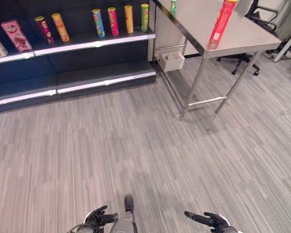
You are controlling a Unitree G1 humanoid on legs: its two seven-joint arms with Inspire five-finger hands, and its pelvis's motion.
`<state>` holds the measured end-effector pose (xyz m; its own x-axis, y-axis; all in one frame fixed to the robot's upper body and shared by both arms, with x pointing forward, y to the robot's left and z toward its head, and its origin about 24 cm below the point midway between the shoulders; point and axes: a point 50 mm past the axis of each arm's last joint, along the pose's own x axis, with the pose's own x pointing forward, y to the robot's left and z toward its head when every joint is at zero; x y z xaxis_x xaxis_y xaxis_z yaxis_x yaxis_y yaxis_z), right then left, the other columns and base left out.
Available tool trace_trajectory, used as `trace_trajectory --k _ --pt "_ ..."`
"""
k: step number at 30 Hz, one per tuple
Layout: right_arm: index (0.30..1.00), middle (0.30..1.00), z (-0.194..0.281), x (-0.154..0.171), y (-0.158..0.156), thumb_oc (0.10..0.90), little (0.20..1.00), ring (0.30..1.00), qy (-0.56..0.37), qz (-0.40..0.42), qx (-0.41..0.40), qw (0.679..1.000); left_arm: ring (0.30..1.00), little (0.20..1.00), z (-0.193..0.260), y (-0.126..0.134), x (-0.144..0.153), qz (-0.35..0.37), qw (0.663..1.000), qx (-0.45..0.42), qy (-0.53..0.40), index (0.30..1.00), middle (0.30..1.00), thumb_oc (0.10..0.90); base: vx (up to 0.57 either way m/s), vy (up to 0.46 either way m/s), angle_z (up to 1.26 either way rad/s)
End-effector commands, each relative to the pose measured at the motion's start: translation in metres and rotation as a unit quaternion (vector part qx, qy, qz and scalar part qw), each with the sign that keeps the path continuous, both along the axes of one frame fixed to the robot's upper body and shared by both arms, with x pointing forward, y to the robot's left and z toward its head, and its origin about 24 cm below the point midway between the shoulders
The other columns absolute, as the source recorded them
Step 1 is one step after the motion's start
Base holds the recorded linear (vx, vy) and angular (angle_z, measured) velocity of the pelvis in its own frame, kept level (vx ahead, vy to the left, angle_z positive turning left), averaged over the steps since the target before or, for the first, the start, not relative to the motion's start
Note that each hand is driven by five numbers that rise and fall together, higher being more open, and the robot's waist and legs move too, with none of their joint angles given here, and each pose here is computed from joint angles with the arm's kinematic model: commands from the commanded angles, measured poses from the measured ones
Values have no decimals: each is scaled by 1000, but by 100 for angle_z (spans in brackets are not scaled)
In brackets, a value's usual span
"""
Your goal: Put the goods on the table back onto the shelves and tidy them up.
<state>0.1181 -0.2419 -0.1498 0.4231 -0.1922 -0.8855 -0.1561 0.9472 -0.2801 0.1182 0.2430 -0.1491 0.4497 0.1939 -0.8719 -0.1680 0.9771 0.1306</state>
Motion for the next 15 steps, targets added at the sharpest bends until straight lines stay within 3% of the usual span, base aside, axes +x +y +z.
trace_trajectory --k 1,8,15 --pt "900 900 12 17 -17 800 900 900 -38 9 -22 999 900 900 6 7 8 -33 999 24 -15 900 900 800 194 238 1" --pt "900 900 12 17 -18 800 900 900 -39 -9 -24 999 900 900 15 11 30 -48 997 41 -40 900 900 800 171 192 -2" --pt "900 900 11 13 -22 800 900 900 -31 -29 -31 999 900 900 18 7 42 -69 995 48 -51 900 900 800 321 -65 -6"
